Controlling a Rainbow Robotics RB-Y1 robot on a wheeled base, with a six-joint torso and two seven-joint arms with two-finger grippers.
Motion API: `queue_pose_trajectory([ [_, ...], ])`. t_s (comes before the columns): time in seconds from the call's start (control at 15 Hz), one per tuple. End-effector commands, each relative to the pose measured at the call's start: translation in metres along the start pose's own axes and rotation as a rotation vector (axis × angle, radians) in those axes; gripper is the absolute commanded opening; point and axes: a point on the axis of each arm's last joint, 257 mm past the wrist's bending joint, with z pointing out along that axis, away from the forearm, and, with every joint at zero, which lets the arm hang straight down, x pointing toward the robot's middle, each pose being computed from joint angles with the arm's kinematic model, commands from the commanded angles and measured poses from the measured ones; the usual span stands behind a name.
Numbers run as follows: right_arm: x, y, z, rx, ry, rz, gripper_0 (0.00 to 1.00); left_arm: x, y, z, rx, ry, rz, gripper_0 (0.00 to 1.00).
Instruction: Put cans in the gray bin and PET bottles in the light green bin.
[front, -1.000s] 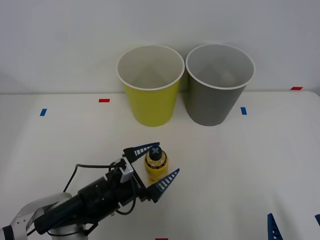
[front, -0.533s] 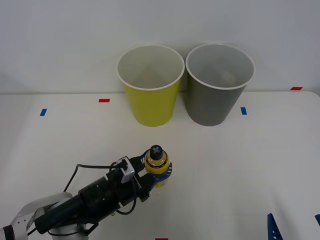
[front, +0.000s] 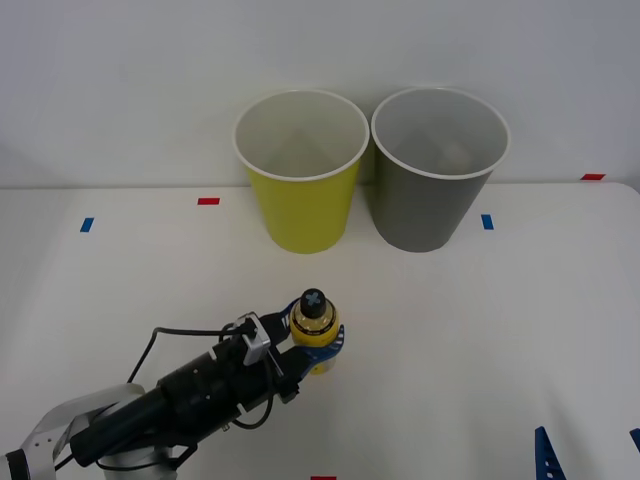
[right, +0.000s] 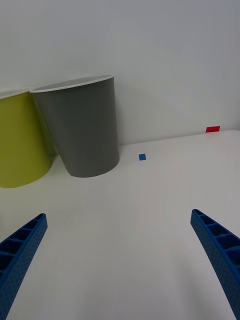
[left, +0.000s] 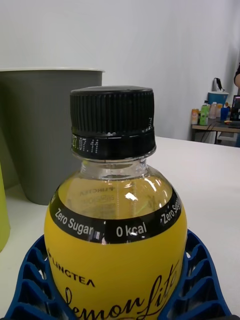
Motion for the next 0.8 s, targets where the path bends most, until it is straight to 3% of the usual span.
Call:
queue_pose_trajectory([
  [0.07,0.000,0.000,0.000,0.000,0.000,0.000,1.00,-0.002,0.009,0.001,-0.011,0.024,-0.011,0.00],
  [0.27,0.000,0.000,0.000,0.000,0.000,0.000,1.00,-0.019,0.015,0.005,-0.006,0.070,-0.017,0.00],
  [0.8,0.000,0.000,0.000,0.000,0.000,0.000,1.00,-0.080,0.034,0.025,-0.006,0.187,0.051,0.00],
])
